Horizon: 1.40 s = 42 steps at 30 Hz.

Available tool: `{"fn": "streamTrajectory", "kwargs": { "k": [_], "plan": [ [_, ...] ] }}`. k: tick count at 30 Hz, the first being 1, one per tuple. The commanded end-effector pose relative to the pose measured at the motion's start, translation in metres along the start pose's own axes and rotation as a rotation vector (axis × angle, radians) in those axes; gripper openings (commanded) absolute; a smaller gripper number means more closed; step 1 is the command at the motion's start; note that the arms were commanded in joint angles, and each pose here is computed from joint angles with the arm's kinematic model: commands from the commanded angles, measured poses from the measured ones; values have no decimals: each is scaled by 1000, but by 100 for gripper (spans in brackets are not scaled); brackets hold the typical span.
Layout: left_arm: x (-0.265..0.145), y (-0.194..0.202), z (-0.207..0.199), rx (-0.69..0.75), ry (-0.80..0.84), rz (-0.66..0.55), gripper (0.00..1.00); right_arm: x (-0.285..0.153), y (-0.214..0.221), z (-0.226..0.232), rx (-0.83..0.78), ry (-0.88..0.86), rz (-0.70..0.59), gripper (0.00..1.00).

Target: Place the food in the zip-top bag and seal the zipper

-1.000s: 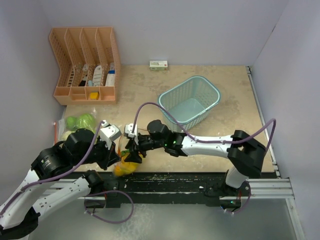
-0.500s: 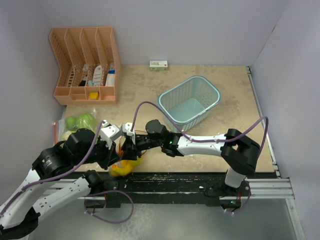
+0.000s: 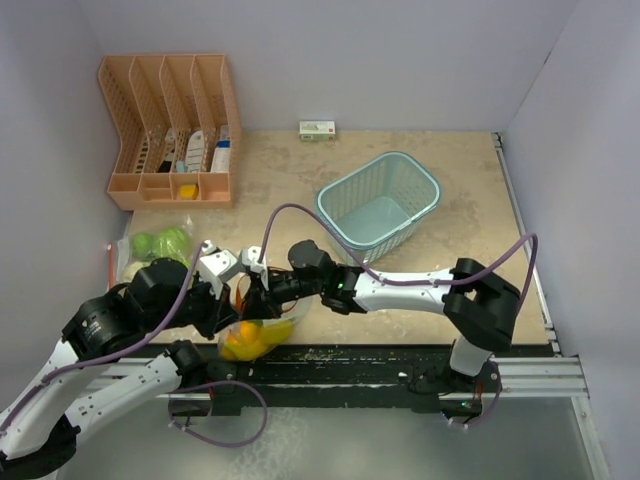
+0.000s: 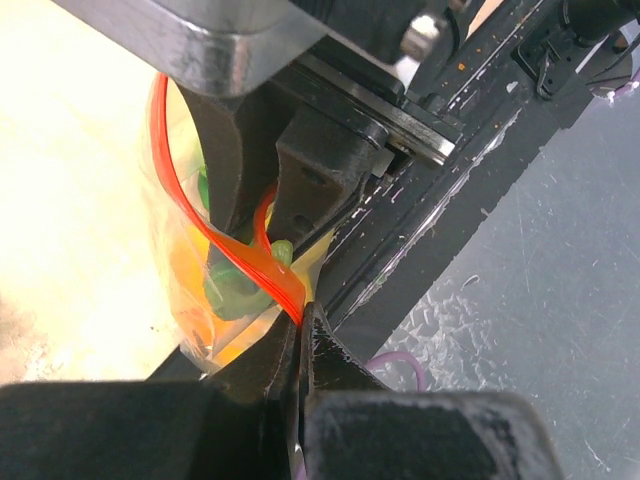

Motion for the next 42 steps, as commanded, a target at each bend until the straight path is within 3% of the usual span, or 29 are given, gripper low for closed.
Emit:
{"fn": "streamTrajectory", "kwargs": {
  "k": [1, 12, 15, 16, 17, 18, 19, 20, 21, 28, 33, 35, 40, 42],
  "plan": [
    [-6, -8, -3, 13, 7, -30, 0, 2, 13, 14, -11, -83, 52, 0],
    [-36, -43, 9, 17, -128, -215, 0, 4, 56, 14, -9, -80, 241, 0],
    [-40, -47, 11, 12, -143, -248, 0, 4, 60, 11, 3, -56, 268, 4],
    [-41, -46, 11, 12, -142, -253, 0, 3, 58, 12, 6, -53, 263, 12],
    [-41, -46, 11, 12, -140, -254, 0, 1, 53, 15, 10, -56, 251, 29],
    [-40, -45, 11, 10, -138, -251, 0, -1, 44, 18, 9, -58, 227, 52],
    [-39, -43, 11, 7, -138, -248, 0, -5, 33, 23, 0, -68, 196, 68],
    [-38, -41, 12, 4, -137, -243, 0, -9, 20, 27, -12, -66, 164, 95],
    [-36, -40, 12, 1, -137, -240, 0, -13, 8, 29, -20, -58, 134, 100],
    [-29, -29, 10, -16, -107, -211, 0, -42, -58, 53, -59, -60, 0, 99],
    [-26, -25, 10, -19, -95, -206, 0, -48, -91, 47, -12, 31, -74, 98],
    [-24, -24, 9, -20, -88, -199, 0, -42, -97, 35, 21, 103, -58, 88],
    [-23, -24, 6, -23, -71, -191, 0, -20, -78, 13, 89, 147, 19, 41],
    [-23, -24, 5, -23, -66, -194, 0, -17, -72, 11, 103, 149, 18, 31]
  ]
}}
Point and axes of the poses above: each gripper's point midway between its finger pads, its own x axis out along the fingers, its own z axis along the line the jaws close on, y = z × x, the point moved 3 cm from there along -x, back along the fingers, and after that the axes turned 3 degrees about -x, right-handed, at the moved point
